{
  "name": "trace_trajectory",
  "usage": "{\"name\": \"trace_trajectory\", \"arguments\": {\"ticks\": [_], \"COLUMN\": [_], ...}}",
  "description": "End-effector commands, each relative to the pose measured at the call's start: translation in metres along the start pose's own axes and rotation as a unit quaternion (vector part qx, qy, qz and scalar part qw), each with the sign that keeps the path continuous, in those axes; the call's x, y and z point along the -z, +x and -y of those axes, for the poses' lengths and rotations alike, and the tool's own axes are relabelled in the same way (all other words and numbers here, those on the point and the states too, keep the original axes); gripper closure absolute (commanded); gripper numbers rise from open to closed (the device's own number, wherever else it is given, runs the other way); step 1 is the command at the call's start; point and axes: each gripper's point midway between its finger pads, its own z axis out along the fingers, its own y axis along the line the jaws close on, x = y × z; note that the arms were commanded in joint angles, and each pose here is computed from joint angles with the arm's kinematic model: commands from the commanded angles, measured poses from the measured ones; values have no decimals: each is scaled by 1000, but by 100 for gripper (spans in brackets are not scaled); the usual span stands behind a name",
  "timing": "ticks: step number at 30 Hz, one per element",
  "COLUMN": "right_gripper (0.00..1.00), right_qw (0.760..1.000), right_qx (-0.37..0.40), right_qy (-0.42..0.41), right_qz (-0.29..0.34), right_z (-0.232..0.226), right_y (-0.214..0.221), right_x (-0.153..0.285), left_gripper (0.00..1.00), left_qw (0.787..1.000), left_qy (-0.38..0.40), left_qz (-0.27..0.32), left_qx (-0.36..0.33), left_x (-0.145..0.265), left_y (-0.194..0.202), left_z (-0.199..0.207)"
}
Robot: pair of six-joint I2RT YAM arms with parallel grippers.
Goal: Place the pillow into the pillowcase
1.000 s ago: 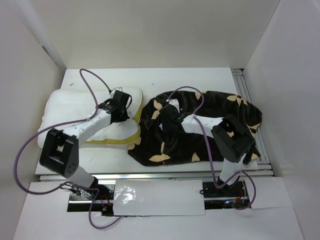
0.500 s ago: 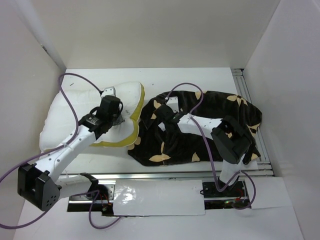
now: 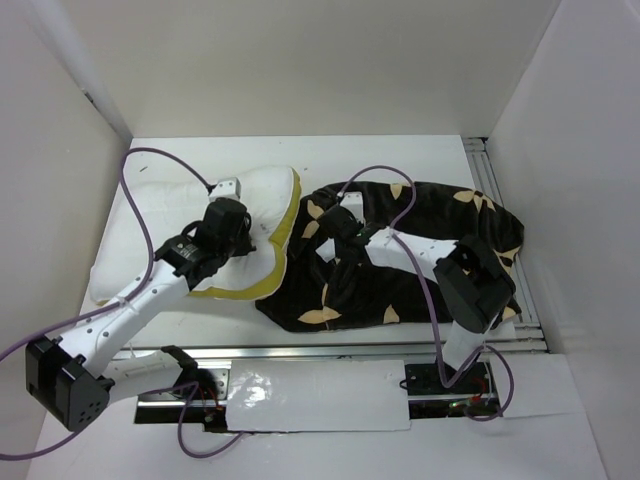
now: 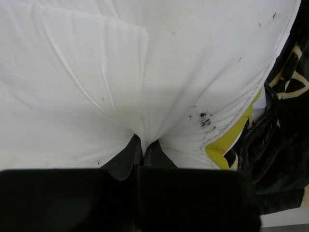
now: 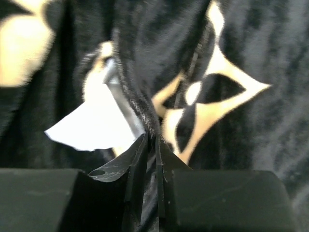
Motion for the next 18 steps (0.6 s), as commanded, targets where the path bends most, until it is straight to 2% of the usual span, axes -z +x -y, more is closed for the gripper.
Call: {"name": "trace_trajectory", "arguments": {"ticks": [1,4,7,12,13,14,15,16,18], "right_gripper": [80,78,56,50,51,60,69,85,91], "right_qw": [997,999,1000,1000,1000,999,998,998,997], "right_qx": [-28,-16,-11,-10,-23,-25,-31,-38,-51], "right_qy": [-63,-32,-7,16,20,36,47,53,61], "right_qz": [30,19,5,2,5,6,3,8,24], "right_z": [-19,-16,-11,-4,-3,3,7,10,16], "right_y": [-27,-22,-12,-11,-12,-11,-8,-11,-19], "right_x": [8,-6,-15,-16,-16,-16,-16,-13,-7], "left_gripper": [100,100,100,100,100,100,100,100,100], "left_qw": [997,997,997,998,998,998,998,998,998], "left_qy": [20,24,24,19,19,19,19,19,19], "left_qz": [66,65,65,59,59,59,59,59,59], "left_qx": [23,26,26,25,25,25,25,25,25], "left_x": [12,12,13,14,14,14,14,14,14], "left_y": [-38,-36,-35,-30,-30,-30,-30,-30,-30], "left_z": [13,16,14,13,13,13,13,13,13]}}
